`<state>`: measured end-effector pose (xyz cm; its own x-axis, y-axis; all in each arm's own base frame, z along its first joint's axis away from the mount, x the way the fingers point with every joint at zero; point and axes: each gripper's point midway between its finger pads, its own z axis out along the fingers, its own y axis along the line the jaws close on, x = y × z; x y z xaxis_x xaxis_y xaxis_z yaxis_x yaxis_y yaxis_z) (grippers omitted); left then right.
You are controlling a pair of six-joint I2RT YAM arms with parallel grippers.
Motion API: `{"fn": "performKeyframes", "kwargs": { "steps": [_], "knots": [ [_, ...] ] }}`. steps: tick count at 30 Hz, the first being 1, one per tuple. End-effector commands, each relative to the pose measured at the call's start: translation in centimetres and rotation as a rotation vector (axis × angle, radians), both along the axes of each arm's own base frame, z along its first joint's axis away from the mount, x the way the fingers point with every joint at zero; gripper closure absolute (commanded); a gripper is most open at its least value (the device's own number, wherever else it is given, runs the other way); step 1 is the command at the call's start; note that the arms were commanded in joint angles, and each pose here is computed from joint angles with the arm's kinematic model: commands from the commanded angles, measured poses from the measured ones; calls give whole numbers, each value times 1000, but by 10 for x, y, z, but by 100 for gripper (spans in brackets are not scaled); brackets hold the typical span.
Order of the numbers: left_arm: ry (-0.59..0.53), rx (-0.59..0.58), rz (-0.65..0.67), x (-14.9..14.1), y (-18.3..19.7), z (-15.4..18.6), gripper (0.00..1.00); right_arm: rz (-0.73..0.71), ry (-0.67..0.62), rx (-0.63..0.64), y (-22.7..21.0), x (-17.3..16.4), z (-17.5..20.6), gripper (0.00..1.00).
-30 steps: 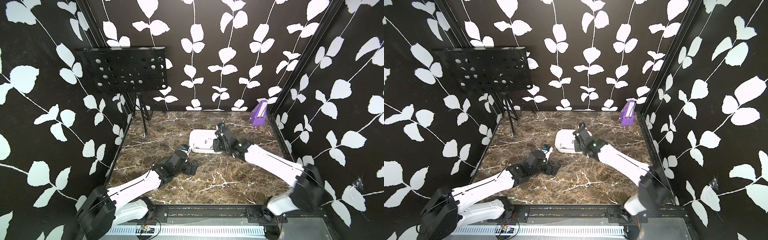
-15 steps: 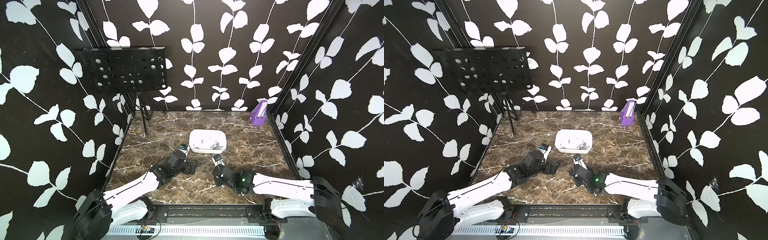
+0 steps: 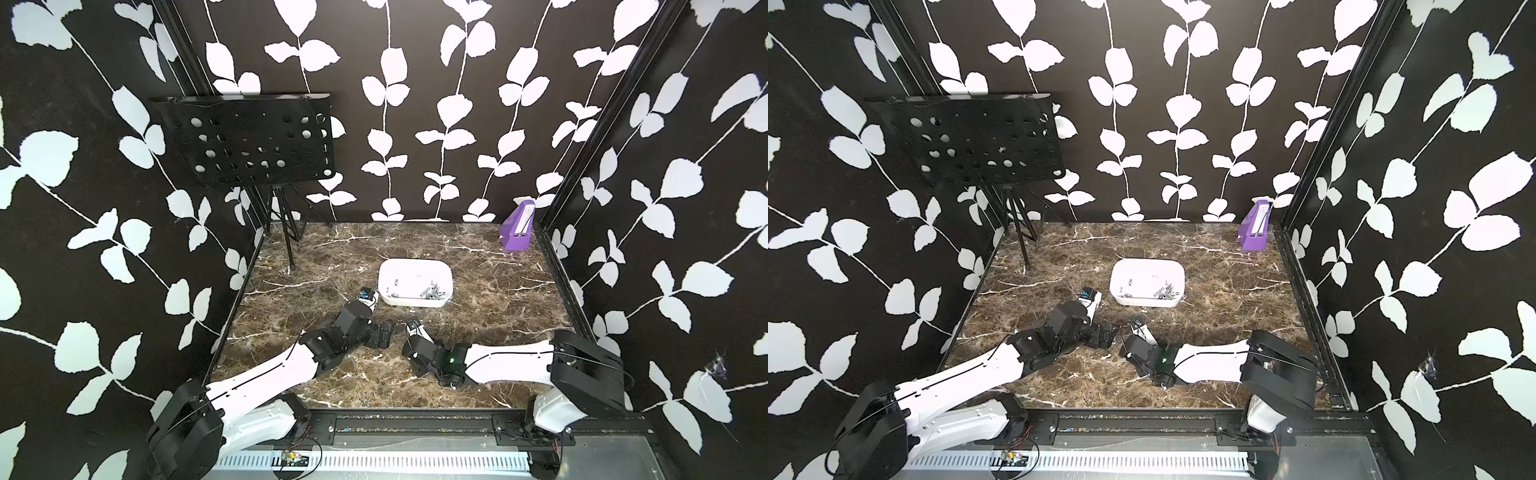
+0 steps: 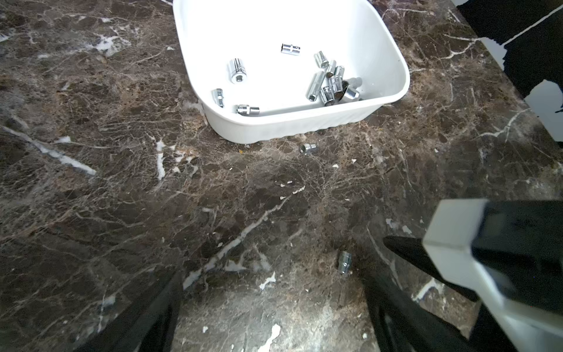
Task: Put the socket on the desktop into the storage box
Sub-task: Pick up the socket head from the center of the board.
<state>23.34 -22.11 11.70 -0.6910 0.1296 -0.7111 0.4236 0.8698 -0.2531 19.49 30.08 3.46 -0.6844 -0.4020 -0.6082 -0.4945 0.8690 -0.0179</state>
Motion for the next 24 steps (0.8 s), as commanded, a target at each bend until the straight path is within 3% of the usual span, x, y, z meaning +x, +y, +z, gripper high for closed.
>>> {"fn": "performKeyframes", "kwargs": {
  "steps": [1,17,24],
  "knots": [
    [5,15,10,-4,6,-4,6,2,-45,26,18,10,8,52],
    [-2,13,19,-4,8,-3,6,8,-13,-1,25,11,-14,55],
    [-2,12,24,-4,9,-3,6,-1,14,1,25,11,-22,63]
  ]
}}
